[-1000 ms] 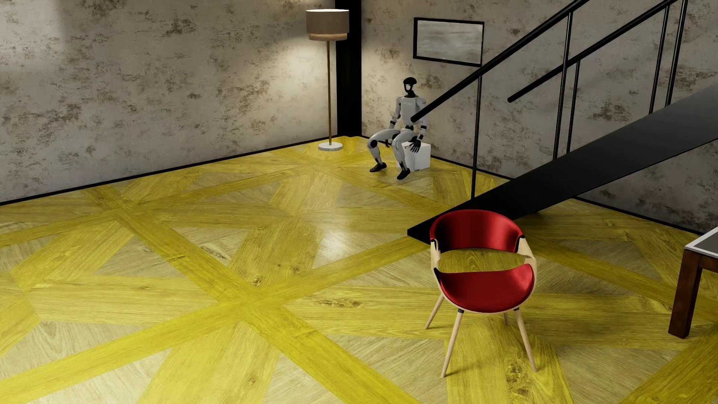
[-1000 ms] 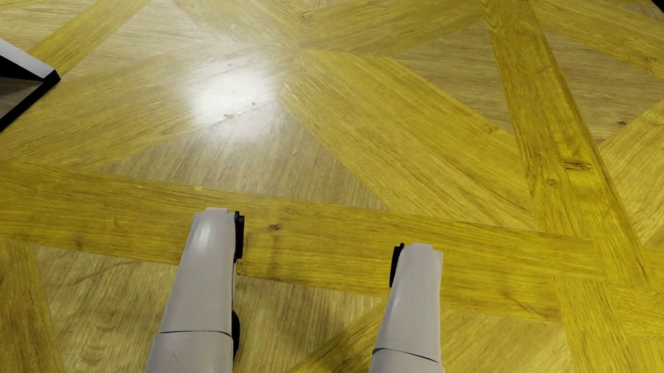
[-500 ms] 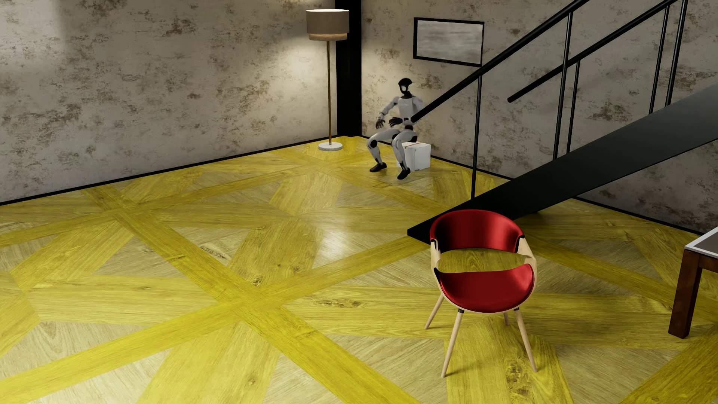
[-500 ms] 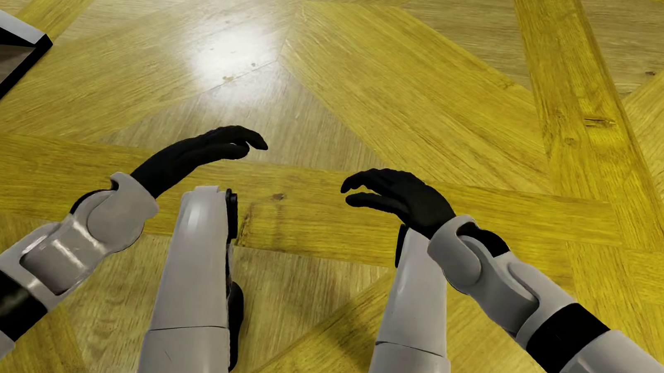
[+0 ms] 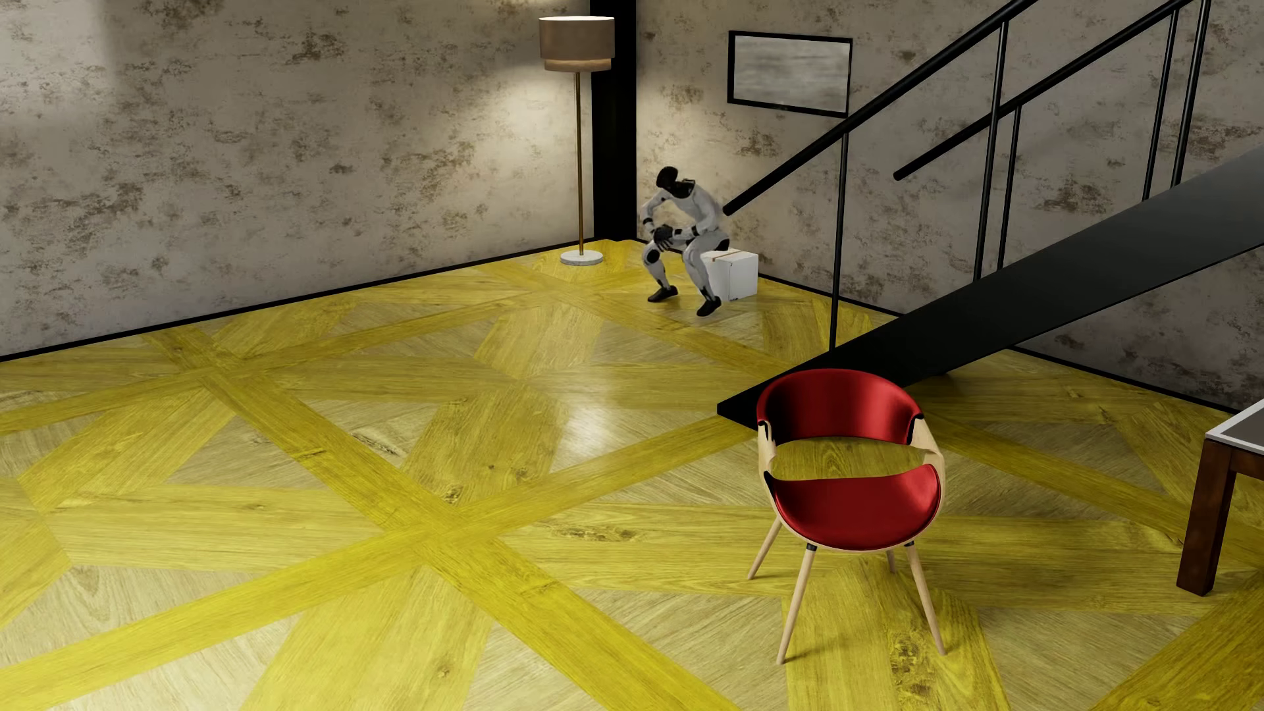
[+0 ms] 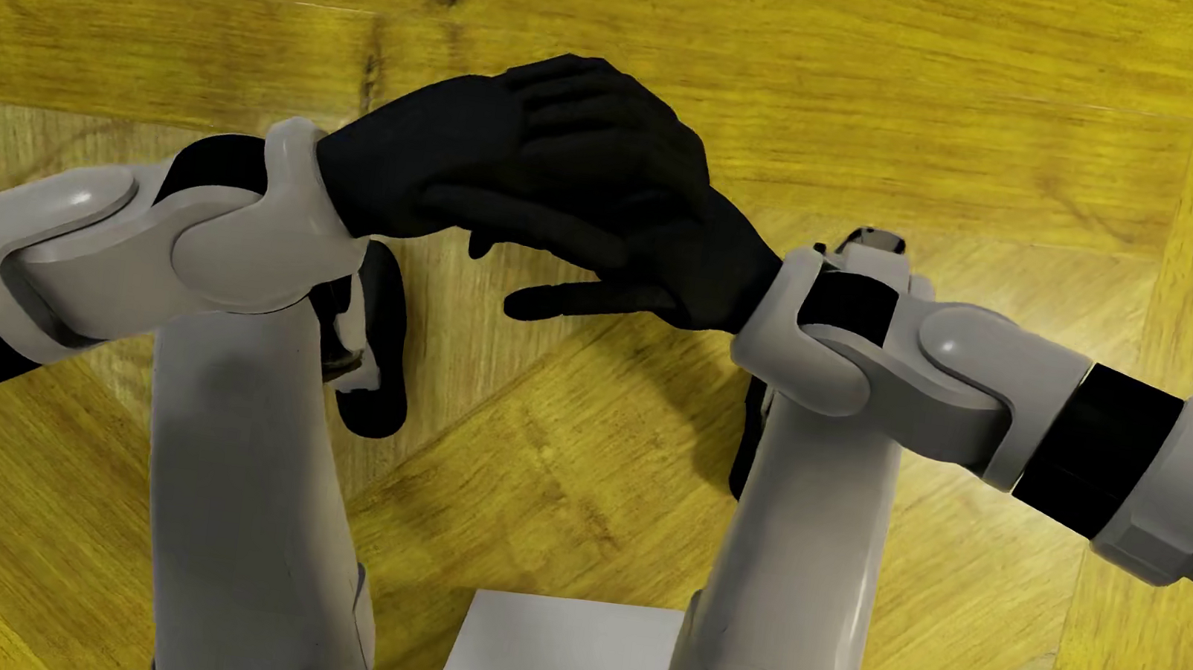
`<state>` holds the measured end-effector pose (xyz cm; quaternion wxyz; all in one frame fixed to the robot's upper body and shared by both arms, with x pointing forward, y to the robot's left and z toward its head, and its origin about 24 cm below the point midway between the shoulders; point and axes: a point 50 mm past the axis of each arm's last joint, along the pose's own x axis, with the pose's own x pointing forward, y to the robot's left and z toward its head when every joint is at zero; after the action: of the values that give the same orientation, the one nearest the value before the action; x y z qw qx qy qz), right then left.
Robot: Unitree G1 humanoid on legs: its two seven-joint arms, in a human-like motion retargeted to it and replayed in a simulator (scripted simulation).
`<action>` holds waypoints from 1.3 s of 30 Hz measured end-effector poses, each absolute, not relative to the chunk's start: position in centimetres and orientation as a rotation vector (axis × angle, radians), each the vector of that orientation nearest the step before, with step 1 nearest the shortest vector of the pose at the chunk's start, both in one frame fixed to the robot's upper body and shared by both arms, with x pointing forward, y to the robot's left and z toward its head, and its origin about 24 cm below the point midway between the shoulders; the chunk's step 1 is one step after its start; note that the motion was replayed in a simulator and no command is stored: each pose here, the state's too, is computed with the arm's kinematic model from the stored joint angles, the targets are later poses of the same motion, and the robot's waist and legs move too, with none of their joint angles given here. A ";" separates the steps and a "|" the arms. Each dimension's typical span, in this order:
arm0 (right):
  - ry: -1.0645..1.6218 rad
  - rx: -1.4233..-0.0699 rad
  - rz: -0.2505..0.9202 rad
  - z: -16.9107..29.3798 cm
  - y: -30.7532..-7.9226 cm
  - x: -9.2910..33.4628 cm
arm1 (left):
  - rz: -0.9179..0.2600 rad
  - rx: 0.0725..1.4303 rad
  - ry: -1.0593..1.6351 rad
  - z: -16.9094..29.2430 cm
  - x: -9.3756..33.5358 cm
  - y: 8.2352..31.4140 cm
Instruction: Get off of the white box
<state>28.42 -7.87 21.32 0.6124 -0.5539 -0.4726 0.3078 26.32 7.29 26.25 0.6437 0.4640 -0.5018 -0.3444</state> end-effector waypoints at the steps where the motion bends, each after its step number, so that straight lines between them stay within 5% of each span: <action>1: -1.082 -1.283 0.703 21.2 -7.9 28.6 | -0.782 1.057 -1.143 26.2 26.5 7.1; 7: -0.796 -1.378 0.696 16.2 -8.7 32.4 | -0.710 1.126 -0.855 20.9 31.3 8.1; 13: -0.147 -1.404 0.903 3.8 -9.3 33.8 | -0.841 1.177 -0.174 6.1 34.3 8.3; 15: 0.098 -1.254 0.917 0.0 -10.2 32.2 | -0.894 1.098 0.083 1.4 32.8 8.9; 20: 0.519 -0.808 0.657 -7.6 -15.4 25.5 | -0.657 0.749 0.542 -7.0 26.7 15.5; 27: 0.854 -0.678 0.475 -12.6 -21.9 16.9 | -0.366 0.565 0.913 -13.0 17.4 22.3; 31: 1.089 -0.699 0.377 -14.6 -24.2 13.0 | -0.263 0.496 1.130 -15.3 12.5 23.0; 39: 1.062 -0.654 0.390 -14.3 -24.8 12.1 | -0.391 0.391 1.093 -15.9 10.7 19.9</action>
<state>12.06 -24.77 -14.28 0.7941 -0.3040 0.4939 0.1816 10.65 19.94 -15.88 0.8183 0.1837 0.5128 -0.1835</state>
